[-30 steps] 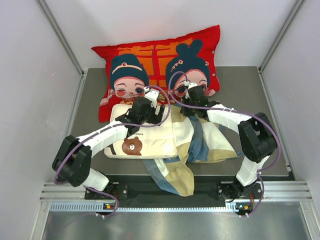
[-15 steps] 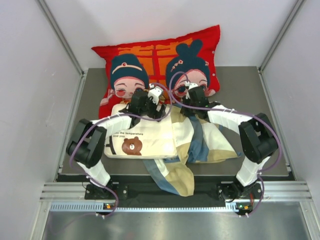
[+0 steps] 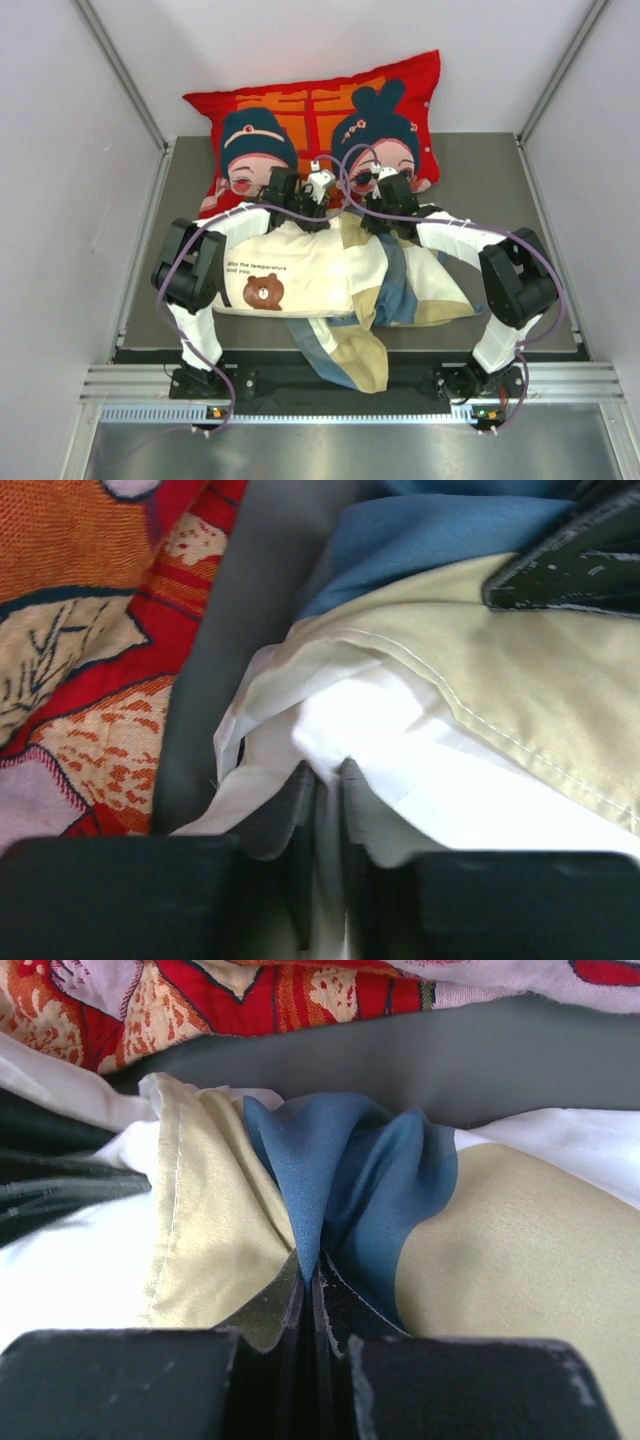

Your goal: Remove the pillowcase from the pillow

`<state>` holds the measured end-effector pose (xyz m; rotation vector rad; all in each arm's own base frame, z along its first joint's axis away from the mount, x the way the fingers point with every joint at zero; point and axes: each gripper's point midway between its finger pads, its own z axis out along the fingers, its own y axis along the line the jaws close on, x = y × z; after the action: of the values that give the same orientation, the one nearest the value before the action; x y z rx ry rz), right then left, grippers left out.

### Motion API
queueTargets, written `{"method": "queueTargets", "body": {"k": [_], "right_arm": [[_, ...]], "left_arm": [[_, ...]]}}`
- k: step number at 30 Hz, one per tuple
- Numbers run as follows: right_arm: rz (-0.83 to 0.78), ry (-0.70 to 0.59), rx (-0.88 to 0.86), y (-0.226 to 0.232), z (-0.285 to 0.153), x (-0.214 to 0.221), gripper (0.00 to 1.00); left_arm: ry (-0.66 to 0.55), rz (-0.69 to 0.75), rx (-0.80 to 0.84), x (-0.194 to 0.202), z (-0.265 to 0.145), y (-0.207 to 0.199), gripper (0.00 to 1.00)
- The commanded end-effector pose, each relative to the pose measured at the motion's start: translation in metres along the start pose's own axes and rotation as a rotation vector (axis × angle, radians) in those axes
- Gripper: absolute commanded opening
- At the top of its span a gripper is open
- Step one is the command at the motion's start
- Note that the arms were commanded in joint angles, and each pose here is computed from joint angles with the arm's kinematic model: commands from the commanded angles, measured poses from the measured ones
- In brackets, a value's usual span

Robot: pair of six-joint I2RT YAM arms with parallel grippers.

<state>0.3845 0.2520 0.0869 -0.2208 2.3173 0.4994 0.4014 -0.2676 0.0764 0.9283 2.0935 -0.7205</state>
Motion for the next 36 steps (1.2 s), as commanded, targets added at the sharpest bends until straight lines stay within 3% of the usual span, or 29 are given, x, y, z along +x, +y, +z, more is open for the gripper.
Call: {"method": "queueTargets", "body": {"k": [1,2,3,9,18,25,34,36], "right_arm": [[0.0,0.096,-0.002,0.004,-0.011,0.024,0.0],[0.006,0.094,0.0,0.004,-0.011,0.023,0.0],[0.013,0.089,0.004,0.003,-0.012,0.021,0.0],[0.078,0.017,0.117,-0.03,-0.02,-0.002,0.0],[0.185,-0.088,0.198,-0.096,-0.054,-0.04,0.0],[0.176,-0.062,0.192,-0.097,-0.056,-0.029,0.0],[0.185,-0.061,0.172,-0.102,-0.062,-0.026,0.0],[0.169,-0.077,0.081,-0.085,-0.063,-0.033,0.11]], "left_arm": [[0.165,-0.094,0.058,0.049,-0.008,-0.019,0.13],[0.17,-0.1,0.059,0.05,-0.011,-0.021,0.01],[0.166,-0.102,0.059,0.049,-0.013,-0.022,0.0],[0.172,-0.129,-0.001,0.053,-0.03,-0.025,0.0],[0.02,-0.076,-0.145,-0.002,-0.087,-0.027,0.0],[0.014,-0.105,-0.186,-0.012,-0.099,-0.026,0.0],[-0.115,-0.085,-0.247,-0.048,-0.13,-0.03,0.0],[-0.102,-0.111,-0.235,-0.046,-0.121,-0.028,0.0]]}}
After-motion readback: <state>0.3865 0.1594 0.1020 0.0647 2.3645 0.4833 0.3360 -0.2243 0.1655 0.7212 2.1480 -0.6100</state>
